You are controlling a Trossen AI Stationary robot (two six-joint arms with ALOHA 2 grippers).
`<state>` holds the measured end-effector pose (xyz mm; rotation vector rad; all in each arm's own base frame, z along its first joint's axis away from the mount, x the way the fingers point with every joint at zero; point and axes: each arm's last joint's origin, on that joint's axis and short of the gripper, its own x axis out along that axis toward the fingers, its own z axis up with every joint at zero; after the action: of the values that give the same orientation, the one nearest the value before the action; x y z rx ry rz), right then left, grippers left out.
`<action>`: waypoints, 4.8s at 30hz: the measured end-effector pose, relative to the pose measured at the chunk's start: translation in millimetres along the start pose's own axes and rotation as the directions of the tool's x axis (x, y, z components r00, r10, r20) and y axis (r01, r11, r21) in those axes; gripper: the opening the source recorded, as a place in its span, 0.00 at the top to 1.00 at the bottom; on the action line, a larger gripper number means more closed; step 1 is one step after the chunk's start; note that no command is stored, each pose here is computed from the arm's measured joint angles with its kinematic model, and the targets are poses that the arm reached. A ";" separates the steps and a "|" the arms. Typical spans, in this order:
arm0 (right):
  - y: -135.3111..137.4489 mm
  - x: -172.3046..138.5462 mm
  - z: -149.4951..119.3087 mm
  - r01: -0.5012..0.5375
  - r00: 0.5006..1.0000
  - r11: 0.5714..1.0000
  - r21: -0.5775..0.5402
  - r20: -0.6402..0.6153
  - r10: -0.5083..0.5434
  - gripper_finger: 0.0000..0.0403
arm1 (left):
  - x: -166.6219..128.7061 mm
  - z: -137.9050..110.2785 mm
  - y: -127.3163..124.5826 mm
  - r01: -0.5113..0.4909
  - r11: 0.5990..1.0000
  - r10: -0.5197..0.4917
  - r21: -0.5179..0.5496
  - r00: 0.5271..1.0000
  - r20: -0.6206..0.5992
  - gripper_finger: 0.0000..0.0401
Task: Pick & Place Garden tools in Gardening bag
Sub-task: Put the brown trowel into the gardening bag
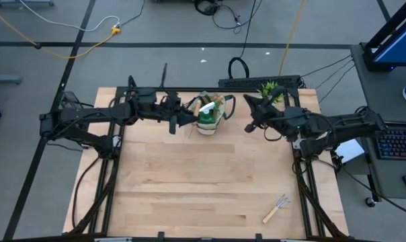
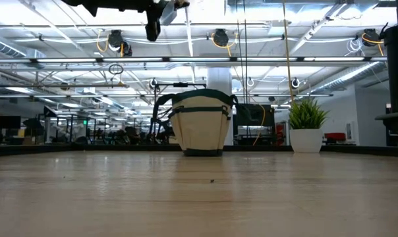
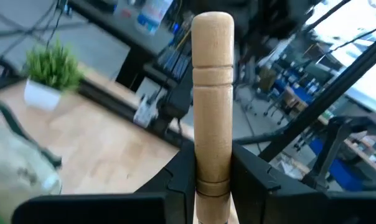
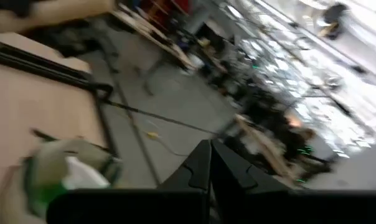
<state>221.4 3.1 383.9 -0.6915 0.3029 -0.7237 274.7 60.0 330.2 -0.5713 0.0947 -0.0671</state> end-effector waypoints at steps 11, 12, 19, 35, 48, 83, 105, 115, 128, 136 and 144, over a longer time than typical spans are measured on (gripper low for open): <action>-3.3 -18.0 -16.3 -0.313 0.950 0.938 0.147 0.050 0.309 1.00 | -5.6 5.2 -4.1 -0.020 0.998 0.018 0.055 0.999 0.045 0.82; -3.2 -19.7 -18.3 -0.342 0.940 0.927 0.157 0.048 0.338 1.00 | -5.9 5.7 -4.3 -0.027 0.998 0.023 0.065 0.998 0.053 0.82; -5.7 -31.7 -24.3 -0.539 0.842 0.810 0.230 0.111 0.528 1.00 | -5.9 9.5 -8.9 -0.011 0.993 -0.001 0.120 0.995 0.101 0.82; 4.1 -46.4 -47.4 -0.701 0.710 0.630 0.334 0.244 0.661 1.00 | -4.6 12.0 -18.3 -0.014 0.978 -0.023 0.209 0.985 0.172 0.82; 19.6 -59.5 -81.2 -0.774 0.630 0.504 0.383 0.393 0.669 1.00 | -3.0 13.0 -24.7 -0.044 0.968 -0.006 0.246 0.980 0.201 0.82; 66.1 -80.4 -174.0 -0.765 0.635 0.444 0.466 0.433 0.640 1.00 | 52.7 108.6 -24.4 -0.419 0.645 0.246 0.639 0.906 0.345 0.82; 76.4 -80.3 -185.9 -0.763 0.633 0.446 0.467 0.405 0.660 1.00 | 90.3 98.7 20.5 -0.841 0.374 0.626 0.390 0.540 0.563 0.82; 76.4 -80.3 -185.9 -0.763 0.633 0.444 0.469 0.405 0.660 1.00 | 96.7 91.0 30.4 -0.879 0.413 0.688 0.238 0.472 0.551 0.82; 76.4 -80.3 -185.9 -0.761 0.635 0.446 0.471 0.404 0.658 1.00 | 123.7 63.0 59.5 -0.880 0.425 0.740 0.213 0.473 0.478 0.82; 76.5 -80.2 -186.0 -0.761 0.636 0.446 0.471 0.403 0.658 1.00 | 127.5 50.4 74.4 -0.886 0.418 0.790 0.199 0.463 0.401 0.82; 76.4 -80.3 -186.0 -0.758 0.636 0.433 0.488 0.403 0.658 1.00 | 122.4 40.4 93.0 -0.880 0.450 0.791 0.149 0.471 0.390 0.82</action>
<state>113.1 12.5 196.7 0.0797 0.1637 0.1006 404.1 148.7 304.8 -0.1211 0.0969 0.9971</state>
